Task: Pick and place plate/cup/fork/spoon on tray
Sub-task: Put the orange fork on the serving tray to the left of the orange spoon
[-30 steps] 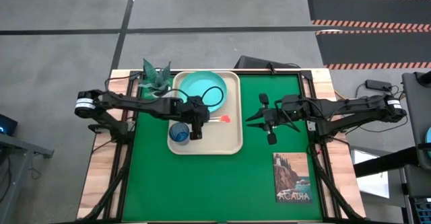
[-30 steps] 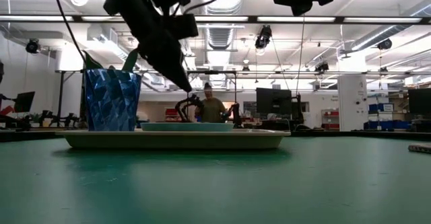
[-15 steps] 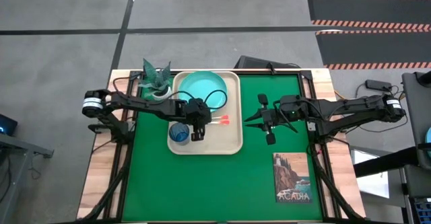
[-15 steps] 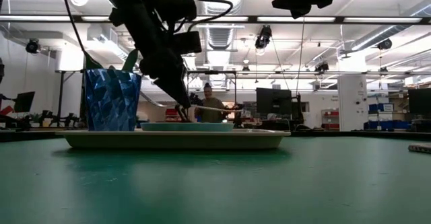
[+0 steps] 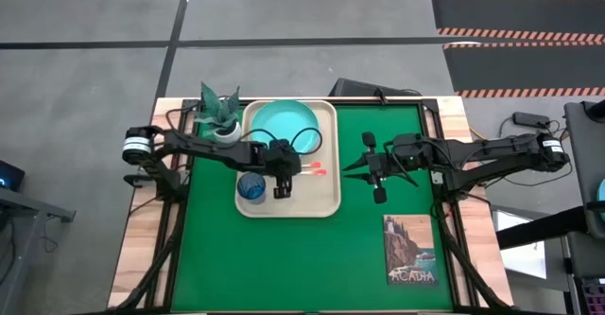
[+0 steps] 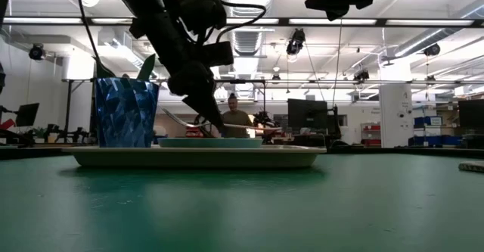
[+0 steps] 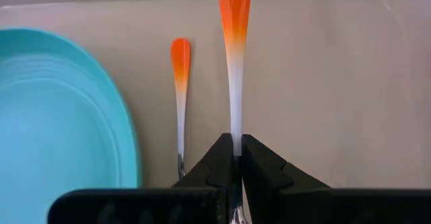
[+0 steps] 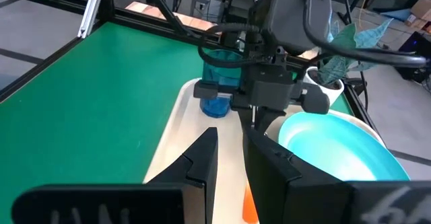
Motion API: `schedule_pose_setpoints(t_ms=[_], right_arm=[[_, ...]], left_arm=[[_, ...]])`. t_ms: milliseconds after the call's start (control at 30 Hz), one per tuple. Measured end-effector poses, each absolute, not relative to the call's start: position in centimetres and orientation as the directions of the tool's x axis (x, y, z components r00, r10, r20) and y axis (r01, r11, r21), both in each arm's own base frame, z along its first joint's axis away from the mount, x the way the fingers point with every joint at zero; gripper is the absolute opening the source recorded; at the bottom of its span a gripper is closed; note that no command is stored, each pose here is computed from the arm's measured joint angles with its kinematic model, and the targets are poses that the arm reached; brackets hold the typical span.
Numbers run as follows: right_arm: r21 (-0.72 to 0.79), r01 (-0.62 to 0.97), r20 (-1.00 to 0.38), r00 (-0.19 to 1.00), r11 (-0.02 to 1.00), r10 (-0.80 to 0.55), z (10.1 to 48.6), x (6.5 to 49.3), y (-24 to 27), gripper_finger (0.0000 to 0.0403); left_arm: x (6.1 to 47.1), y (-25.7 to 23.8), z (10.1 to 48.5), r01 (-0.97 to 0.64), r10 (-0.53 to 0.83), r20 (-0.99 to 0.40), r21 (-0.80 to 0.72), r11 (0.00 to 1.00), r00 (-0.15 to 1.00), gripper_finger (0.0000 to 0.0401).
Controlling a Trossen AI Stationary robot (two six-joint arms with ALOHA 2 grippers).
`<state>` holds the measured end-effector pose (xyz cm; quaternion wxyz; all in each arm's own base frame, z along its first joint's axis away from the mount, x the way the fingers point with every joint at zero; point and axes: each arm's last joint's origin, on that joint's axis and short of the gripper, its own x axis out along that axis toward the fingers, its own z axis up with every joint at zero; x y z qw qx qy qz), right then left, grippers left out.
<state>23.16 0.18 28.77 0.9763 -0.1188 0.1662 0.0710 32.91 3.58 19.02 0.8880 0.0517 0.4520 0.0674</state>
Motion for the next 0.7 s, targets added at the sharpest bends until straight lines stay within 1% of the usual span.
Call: schedule_pose_setpoints(t_ms=[267, 700], right_arm=[[-0.208, -0.178, -0.342, 0.934, 0.962, 0.099, 28.8, 23.2, 0.2, 0.0063], [-0.192, -0.173, -0.345, 0.933, 0.966, 0.099, 28.7, 23.2, 0.2, 0.0063]], left_arm=[[33.4, 3.6, 17.8, -0.069, 0.164, -0.812, 0.152, 0.986, 0.560, 0.0006], [33.5, 3.6, 17.2, -0.067, 0.164, -0.818, 0.152, 0.986, 0.551, 0.0006]])
